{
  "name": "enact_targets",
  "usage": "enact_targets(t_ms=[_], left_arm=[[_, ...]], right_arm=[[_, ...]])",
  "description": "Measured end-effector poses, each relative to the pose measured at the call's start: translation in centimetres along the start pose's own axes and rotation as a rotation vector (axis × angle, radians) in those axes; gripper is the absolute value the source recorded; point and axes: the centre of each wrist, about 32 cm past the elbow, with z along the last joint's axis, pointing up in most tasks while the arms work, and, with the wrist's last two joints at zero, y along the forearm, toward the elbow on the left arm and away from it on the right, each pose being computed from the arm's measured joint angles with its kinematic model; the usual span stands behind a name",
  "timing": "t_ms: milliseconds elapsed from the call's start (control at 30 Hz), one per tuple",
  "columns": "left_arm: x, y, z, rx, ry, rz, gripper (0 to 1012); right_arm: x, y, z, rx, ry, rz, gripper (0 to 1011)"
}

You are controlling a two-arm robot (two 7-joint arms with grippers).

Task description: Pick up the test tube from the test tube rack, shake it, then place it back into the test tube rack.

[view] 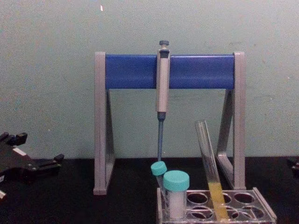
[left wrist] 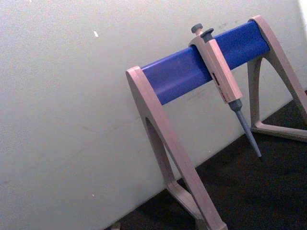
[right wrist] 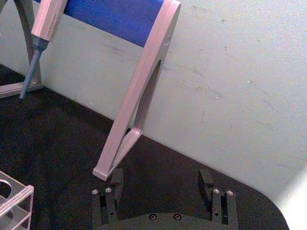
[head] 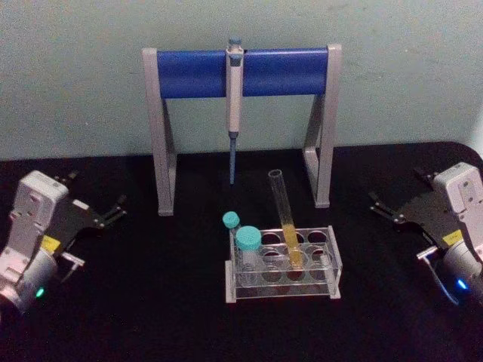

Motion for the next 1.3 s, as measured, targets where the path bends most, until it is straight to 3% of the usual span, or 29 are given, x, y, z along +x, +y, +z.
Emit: enact_targets(t_ms=[633, 833, 1000, 1300], left_arm=[[0.00, 0.00, 0.00, 0.000, 0.000, 0.000, 1001], [0.00, 0.00, 0.00, 0.000, 0.000, 0.000, 1001], [0.00, 0.00, 0.00, 0.000, 0.000, 0.000, 1001], [0.00, 0.00, 0.00, 0.000, 0.000, 0.000, 1001]], right_arm=[[0.0, -0.1, 0.0, 0.002, 0.000, -0.003, 1000], [0.1, -0.2, 0.8, 0.057, 0.016, -0.025, 1000], [0.1, -0.4, 1.6, 0.117, 0.048, 0.002, 1000], [0.2, -0.8, 3.1, 0.225, 0.105, 0.147, 1000]])
